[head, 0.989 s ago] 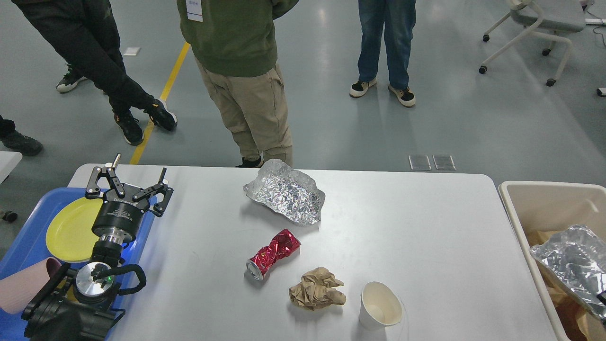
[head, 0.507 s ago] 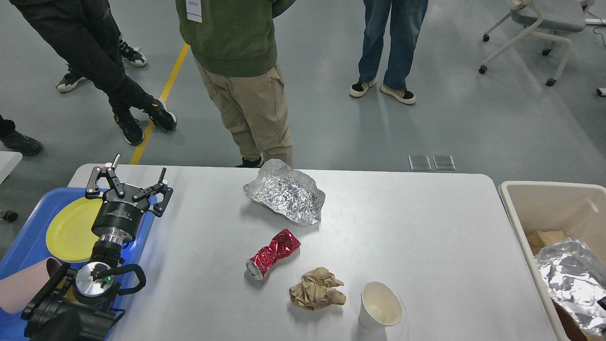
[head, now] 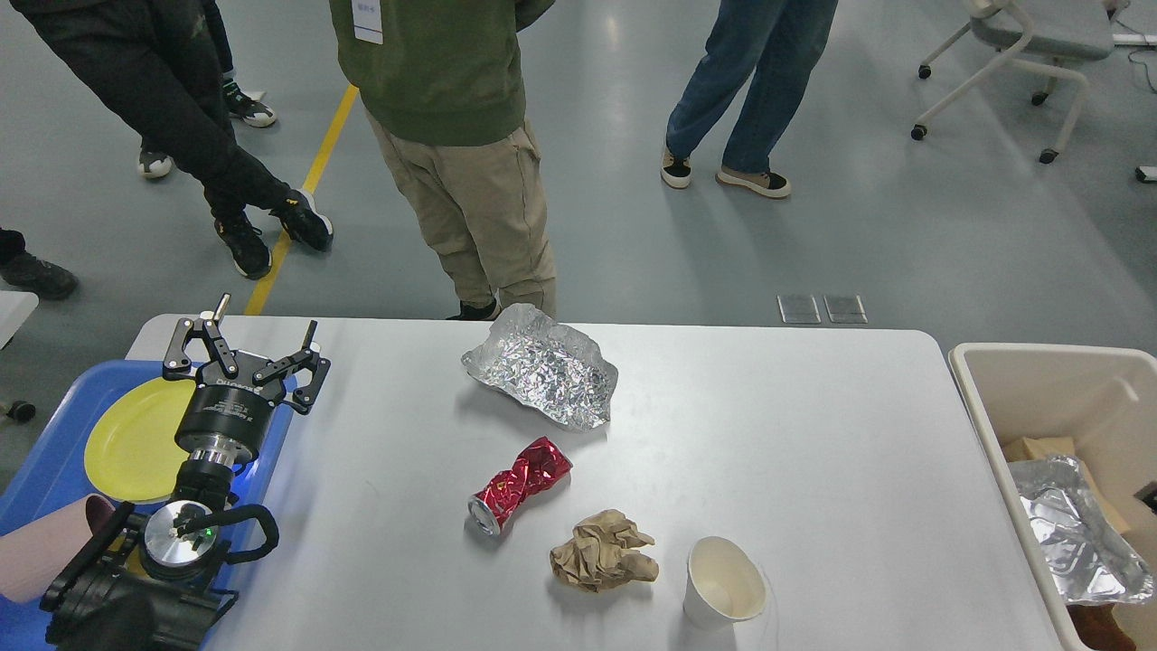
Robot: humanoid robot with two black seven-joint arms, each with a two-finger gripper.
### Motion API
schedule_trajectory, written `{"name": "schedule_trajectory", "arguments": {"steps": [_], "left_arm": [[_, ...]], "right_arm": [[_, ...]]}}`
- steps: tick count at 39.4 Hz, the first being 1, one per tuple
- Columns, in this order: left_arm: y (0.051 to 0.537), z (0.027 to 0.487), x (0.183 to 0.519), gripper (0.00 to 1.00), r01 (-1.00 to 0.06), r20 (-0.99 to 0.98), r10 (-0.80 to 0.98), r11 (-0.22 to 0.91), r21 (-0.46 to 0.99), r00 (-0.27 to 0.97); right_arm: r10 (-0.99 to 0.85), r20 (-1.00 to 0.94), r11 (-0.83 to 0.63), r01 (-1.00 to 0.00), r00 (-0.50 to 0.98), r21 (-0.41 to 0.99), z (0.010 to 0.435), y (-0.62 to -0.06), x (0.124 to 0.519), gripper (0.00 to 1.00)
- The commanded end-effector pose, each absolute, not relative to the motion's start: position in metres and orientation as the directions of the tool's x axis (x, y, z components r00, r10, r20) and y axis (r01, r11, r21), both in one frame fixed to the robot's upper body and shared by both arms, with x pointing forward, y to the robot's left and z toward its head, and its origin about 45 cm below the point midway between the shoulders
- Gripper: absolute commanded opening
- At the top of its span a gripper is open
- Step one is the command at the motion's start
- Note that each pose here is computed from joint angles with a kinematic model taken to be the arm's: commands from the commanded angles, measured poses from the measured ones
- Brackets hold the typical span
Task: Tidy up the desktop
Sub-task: 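Raise the right gripper and swing it toward the crumpled foil ball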
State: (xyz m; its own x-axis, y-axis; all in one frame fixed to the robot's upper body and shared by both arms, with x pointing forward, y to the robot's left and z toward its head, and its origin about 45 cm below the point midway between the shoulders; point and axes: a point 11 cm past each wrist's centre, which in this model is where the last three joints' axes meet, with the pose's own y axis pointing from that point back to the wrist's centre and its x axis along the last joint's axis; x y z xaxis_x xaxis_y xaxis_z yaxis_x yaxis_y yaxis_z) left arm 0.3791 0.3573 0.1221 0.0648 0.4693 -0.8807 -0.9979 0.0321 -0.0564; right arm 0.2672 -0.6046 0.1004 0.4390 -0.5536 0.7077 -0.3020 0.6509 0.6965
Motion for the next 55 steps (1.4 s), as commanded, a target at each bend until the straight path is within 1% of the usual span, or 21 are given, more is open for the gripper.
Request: {"name": "schedule_trajectory", "arguments": {"steps": [1,5,6,9,10,16,17,19,21,22,25,31,32,33,37,41,48,55], "left_arm": [[0.357,0.122,0.379,0.96,-0.998,-0.881,0.469,0.032,-0.056,0.065],[0.357,0.122,0.379,0.96,-0.998,-0.881,0.468,0.033,-0.057,0.066],[0.357,0.122,0.379,0.96,-0.998,-0.881,0.469,0.032,-0.056,0.065],[0.357,0.122,0.379,0.96,-0.998,-0.881,0.468,0.032,-0.056,0.065],[0.357,0.122,0.379,0.96,-0.998,-0.881,0.468,0.032,-0.056,0.065],[0.357,0.122,0.379,0.96,-0.998,-0.881,0.468,0.032,-0.056,0.065],[0.357,0.122,0.379,0.96,-0.998,-0.881,0.469,0.032,-0.056,0.065],[0.357,0.122,0.379,0.96,-0.998,-0.881,0.469,0.032,-0.056,0.065],[0.357,0.122,0.379,0.96,-0.998,-0.881,0.469,0.032,-0.056,0.065],[0.357,0.122,0.379,0.96,-0.998,-0.881,0.469,0.032,-0.056,0.065],[0.357,0.122,0.379,0.96,-0.998,-0.881,0.469,0.032,-0.056,0.065],[0.357,0.122,0.379,0.96,-0.998,-0.881,0.469,0.032,-0.056,0.065],[0.357,0.122,0.379,0.96,-0.998,-0.881,0.469,0.032,-0.056,0.065],[0.357,0.122,0.379,0.96,-0.998,-0.881,0.469,0.032,-0.056,0.065],[0.357,0.122,0.379,0.96,-0.998,-0.881,0.469,0.032,-0.056,0.065],[0.357,0.122,0.379,0.96,-0.998,-0.881,0.469,0.032,-0.056,0.065],[0.357,0.122,0.379,0.96,-0.998,-0.881,0.469,0.032,-0.056,0.065],[0.357,0.122,0.379,0.96,-0.998,-0.881,0.469,0.032,-0.056,0.065]], "right_arm": [[-0.477,0.666,0.601,-0.339,0.574,0.724,0.151,-0.582,0.318,1.00],[-0.423,0.608,0.552,-0.340,0.672,0.761,0.186,-0.554,0.345,1.00],[-0.402,0.576,0.527,-0.334,0.712,0.782,0.202,-0.537,0.354,1.00],[-0.349,0.532,0.488,-0.335,0.771,0.806,0.228,-0.503,0.370,1.00],[-0.311,0.503,0.465,-0.332,0.807,0.821,0.242,-0.480,0.378,1.00],[-0.176,0.377,0.372,-0.293,0.909,0.881,0.298,-0.393,0.406,1.00],[-0.124,0.339,0.351,-0.278,0.933,0.894,0.315,-0.365,0.411,1.00],[-0.061,0.279,0.315,-0.246,0.958,0.917,0.334,-0.327,0.408,1.00],[-0.033,0.240,0.284,-0.221,0.970,0.933,0.342,-0.307,0.402,1.00],[-0.008,0.223,0.241,-0.214,0.975,0.947,0.352,-0.287,0.398,1.00],[0.034,0.177,0.163,-0.180,0.984,0.970,0.362,-0.256,0.381,1.00],[0.081,0.144,0.118,-0.153,0.986,0.981,0.374,-0.234,0.352,1.00],[0.075,0.135,0.101,-0.142,0.988,0.985,0.376,-0.229,0.343,1.00],[0.042,0.154,0.075,-0.157,0.987,0.985,0.382,-0.227,0.341,1.00],[-0.025,0.165,0.010,-0.165,0.986,0.986,0.386,-0.227,0.340,1.00],[-0.046,0.167,-0.027,-0.169,0.985,0.985,0.386,-0.231,0.339,1.00],[-0.048,0.165,-0.013,-0.165,0.985,0.986,0.387,-0.236,0.339,1.00],[-0.014,0.162,0.000,-0.162,0.987,0.987,0.386,-0.226,0.339,1.00]]}}
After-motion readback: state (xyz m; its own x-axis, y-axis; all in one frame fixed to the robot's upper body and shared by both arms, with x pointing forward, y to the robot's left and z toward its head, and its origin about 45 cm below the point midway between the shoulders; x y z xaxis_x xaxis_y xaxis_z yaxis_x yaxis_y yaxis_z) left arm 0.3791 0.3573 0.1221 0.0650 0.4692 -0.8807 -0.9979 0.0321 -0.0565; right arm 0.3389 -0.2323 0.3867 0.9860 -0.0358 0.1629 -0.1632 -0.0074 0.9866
